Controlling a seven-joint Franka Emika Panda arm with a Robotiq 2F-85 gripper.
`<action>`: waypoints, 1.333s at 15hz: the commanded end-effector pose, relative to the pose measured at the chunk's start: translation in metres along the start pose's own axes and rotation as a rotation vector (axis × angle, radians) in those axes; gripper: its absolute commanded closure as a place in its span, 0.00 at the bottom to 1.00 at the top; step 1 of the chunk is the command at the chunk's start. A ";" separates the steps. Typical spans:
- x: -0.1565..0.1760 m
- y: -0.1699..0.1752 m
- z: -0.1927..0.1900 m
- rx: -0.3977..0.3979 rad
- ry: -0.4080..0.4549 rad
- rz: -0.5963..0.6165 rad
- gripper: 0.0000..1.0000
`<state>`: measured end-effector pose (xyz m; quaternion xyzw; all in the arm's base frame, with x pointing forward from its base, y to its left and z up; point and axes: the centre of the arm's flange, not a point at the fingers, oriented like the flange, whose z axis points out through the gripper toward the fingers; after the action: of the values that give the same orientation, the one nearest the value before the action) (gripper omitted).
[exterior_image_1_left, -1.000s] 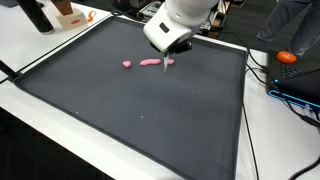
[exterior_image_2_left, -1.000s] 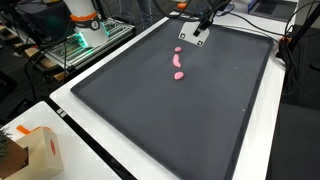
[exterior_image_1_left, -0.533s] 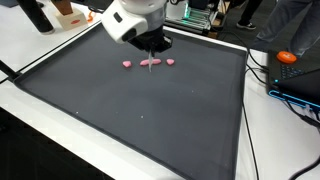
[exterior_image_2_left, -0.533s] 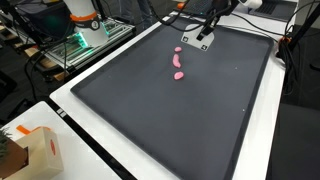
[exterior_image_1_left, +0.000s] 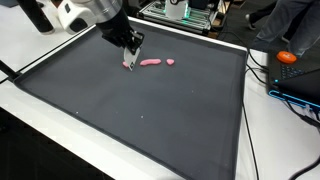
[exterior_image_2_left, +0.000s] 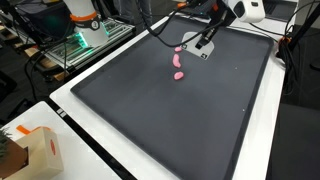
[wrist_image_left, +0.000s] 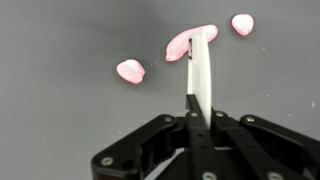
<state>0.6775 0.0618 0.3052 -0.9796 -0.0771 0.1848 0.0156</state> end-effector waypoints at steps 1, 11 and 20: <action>0.001 0.037 0.001 0.096 0.021 0.004 0.99; -0.022 0.139 0.020 0.273 0.113 0.069 0.99; -0.041 0.178 0.054 0.369 0.169 0.067 0.99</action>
<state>0.6654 -0.1123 0.2674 -0.9766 -0.0077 0.1258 0.1740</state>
